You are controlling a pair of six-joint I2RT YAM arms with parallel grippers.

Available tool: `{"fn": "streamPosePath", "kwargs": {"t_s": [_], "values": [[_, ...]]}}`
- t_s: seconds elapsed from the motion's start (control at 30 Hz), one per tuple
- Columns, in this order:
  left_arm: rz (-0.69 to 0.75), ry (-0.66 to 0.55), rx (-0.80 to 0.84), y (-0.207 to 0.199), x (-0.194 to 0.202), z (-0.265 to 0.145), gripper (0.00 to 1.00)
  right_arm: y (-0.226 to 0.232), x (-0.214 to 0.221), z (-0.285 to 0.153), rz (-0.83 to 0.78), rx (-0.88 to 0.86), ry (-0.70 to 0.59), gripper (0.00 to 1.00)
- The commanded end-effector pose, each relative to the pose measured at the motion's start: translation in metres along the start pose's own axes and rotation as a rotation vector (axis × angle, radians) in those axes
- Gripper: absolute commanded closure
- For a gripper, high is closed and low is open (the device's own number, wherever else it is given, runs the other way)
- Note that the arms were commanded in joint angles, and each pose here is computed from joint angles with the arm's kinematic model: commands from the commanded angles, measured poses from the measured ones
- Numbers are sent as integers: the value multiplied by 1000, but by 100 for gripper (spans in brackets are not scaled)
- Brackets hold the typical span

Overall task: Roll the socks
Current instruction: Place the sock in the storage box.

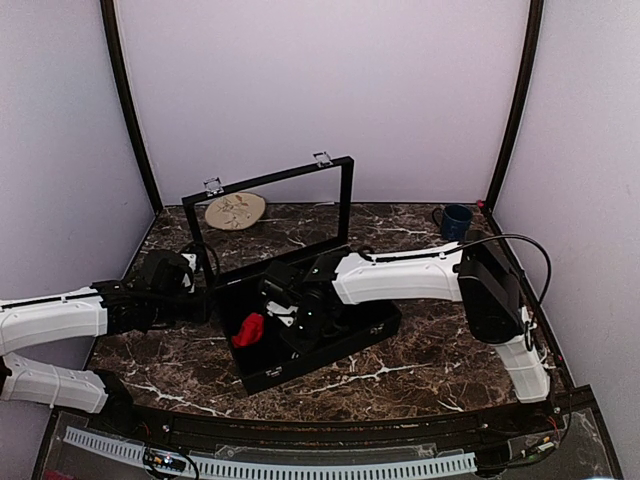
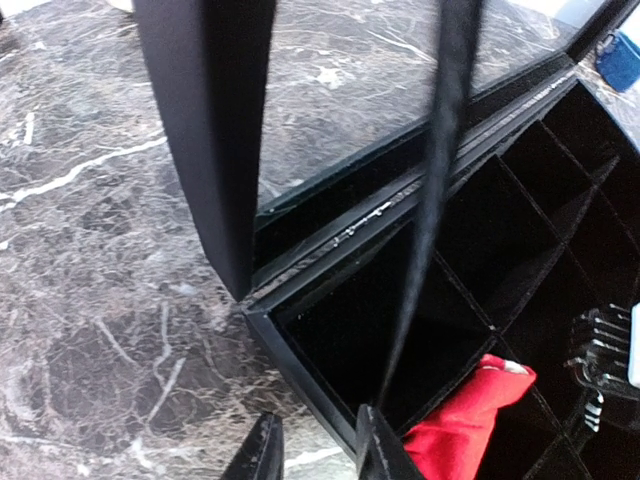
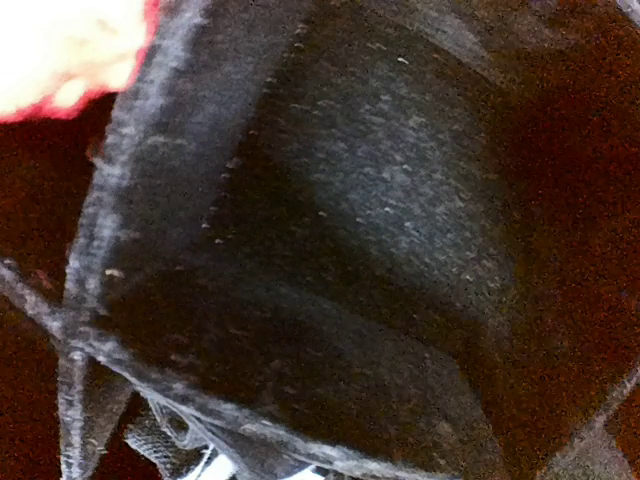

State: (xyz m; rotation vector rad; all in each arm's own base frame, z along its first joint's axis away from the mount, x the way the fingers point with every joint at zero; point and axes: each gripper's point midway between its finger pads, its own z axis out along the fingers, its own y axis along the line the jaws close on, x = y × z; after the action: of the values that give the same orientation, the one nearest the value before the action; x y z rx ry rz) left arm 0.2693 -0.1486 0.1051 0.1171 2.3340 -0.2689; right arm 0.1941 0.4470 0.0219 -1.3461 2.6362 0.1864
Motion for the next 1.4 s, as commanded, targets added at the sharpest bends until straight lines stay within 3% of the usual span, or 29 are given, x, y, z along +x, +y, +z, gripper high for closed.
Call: {"fn": "streamPosePath", "kwargs": {"t_s": [0.0,0.43,0.5,0.53,0.67,0.87,1.13,1.37], "values": [[5,-31,31,-6,-12,-1,73,-42,132,3,-30,253,498,94],[27,-10,79,-22,-17,10,74,-41,83,-49,-42,273,354,99],[33,-6,87,-23,-17,12,74,-35,80,-50,-44,235,340,94],[44,-2,91,-25,-16,14,74,-27,84,-40,-45,165,355,74],[56,-1,91,-26,-17,14,74,-16,85,-31,-36,89,349,64],[58,16,99,-28,-16,17,74,-9,80,-24,-37,47,337,60],[56,8,100,-30,-23,12,74,-13,72,-50,-5,51,266,50],[57,-13,89,-28,-30,5,74,-15,62,-75,30,48,180,48]]}}
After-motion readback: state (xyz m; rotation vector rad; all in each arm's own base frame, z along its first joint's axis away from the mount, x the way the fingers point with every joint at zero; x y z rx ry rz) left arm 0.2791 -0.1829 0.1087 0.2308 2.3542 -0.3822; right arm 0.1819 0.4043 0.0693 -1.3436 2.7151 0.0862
